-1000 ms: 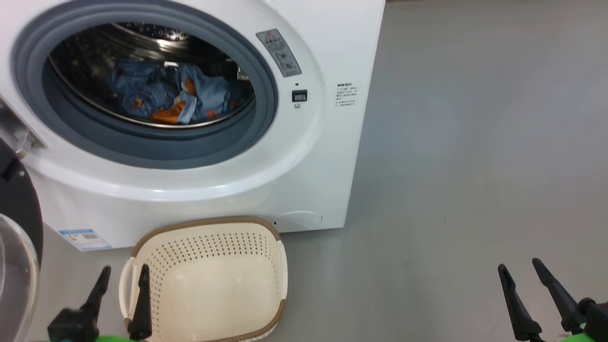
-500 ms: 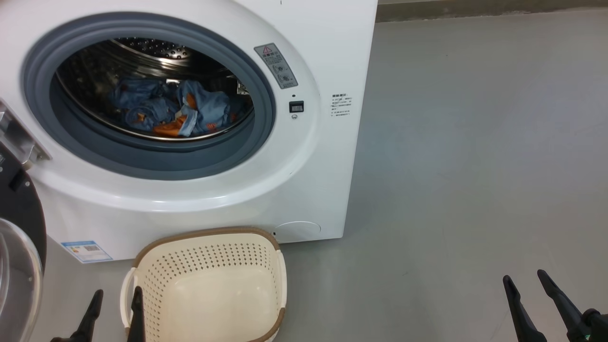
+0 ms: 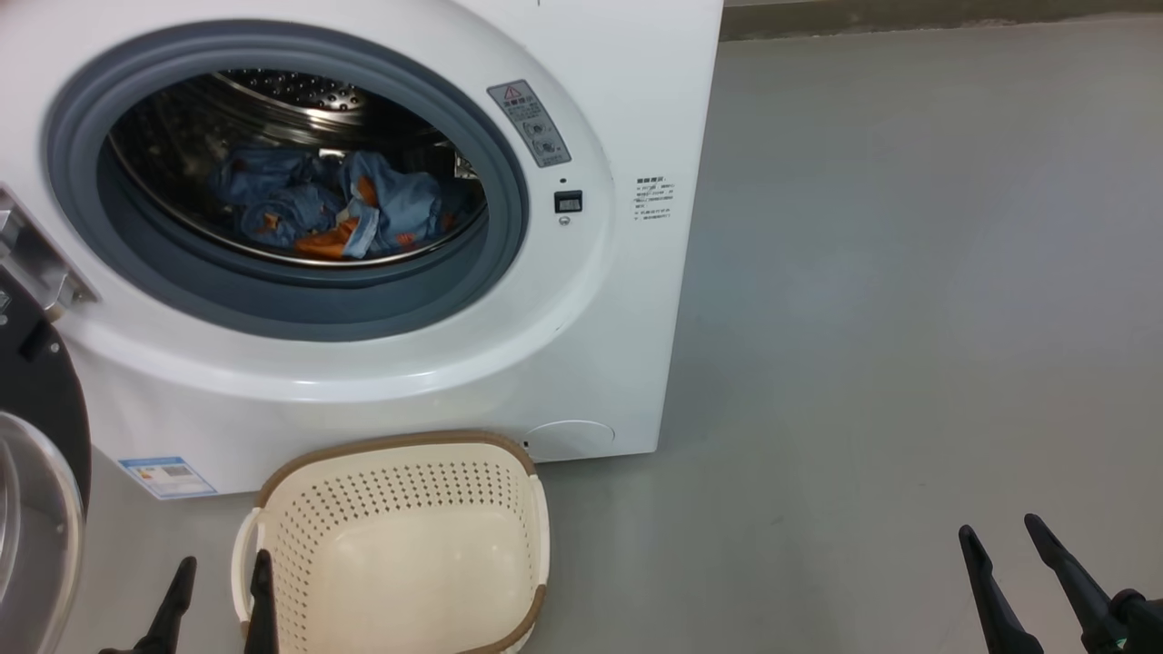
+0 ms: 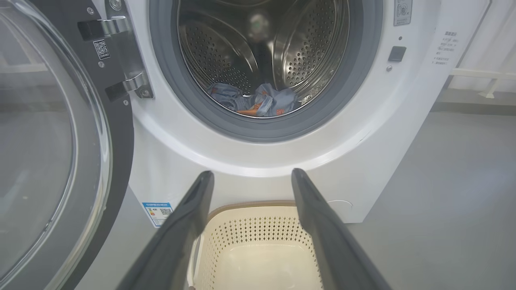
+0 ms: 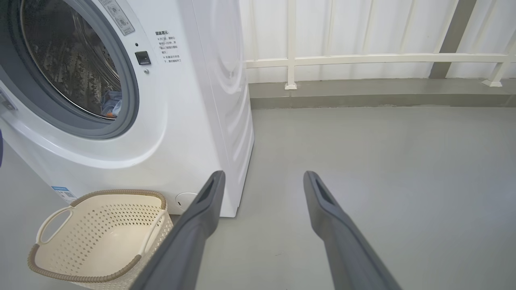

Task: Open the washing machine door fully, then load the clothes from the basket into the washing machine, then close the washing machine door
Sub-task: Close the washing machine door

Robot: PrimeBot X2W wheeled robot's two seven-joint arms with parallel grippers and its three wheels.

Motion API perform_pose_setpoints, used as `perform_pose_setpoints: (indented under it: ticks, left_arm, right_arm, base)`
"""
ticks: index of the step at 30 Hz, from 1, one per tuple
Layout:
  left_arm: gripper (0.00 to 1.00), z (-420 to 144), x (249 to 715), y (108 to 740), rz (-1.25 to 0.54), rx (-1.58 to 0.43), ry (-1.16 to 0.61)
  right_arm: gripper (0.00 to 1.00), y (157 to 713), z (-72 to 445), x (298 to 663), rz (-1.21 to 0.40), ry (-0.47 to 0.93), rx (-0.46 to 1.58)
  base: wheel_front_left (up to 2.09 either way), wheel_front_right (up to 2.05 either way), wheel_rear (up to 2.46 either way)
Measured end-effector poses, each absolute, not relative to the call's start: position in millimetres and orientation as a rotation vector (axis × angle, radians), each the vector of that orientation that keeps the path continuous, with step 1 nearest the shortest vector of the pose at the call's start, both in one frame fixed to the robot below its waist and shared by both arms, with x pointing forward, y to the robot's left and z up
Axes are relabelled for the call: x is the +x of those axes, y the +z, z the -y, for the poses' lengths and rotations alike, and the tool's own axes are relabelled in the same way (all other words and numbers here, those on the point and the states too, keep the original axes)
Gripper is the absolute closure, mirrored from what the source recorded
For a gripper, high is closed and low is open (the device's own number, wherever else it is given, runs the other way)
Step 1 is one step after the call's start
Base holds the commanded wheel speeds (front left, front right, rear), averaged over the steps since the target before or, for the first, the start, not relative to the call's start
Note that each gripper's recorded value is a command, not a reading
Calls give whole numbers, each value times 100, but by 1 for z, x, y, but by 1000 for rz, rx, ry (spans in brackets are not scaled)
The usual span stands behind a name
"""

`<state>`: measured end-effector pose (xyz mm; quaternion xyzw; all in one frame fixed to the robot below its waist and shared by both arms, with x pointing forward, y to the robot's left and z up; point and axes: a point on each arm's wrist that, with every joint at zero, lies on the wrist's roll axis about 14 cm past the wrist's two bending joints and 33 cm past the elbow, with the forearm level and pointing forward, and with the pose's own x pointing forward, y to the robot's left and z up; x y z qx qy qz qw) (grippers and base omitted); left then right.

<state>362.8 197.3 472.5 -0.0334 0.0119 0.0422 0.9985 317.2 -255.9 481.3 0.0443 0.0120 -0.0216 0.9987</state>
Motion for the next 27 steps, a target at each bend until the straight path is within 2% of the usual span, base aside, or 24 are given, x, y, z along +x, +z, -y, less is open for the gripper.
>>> perform_pose_setpoints:
  ticks: [15,27]
  left_arm:
    - [0,-199,363,478,-7,-75,89]
    - [0,-198,362,479,-4,-76,89]
  right_arm:
    - [0,481,251,321,-25,-28,90]
    - [0,480,248,324,-30,-16,91]
  base:
    - [-142,142,0]
    - [-37,37,0]
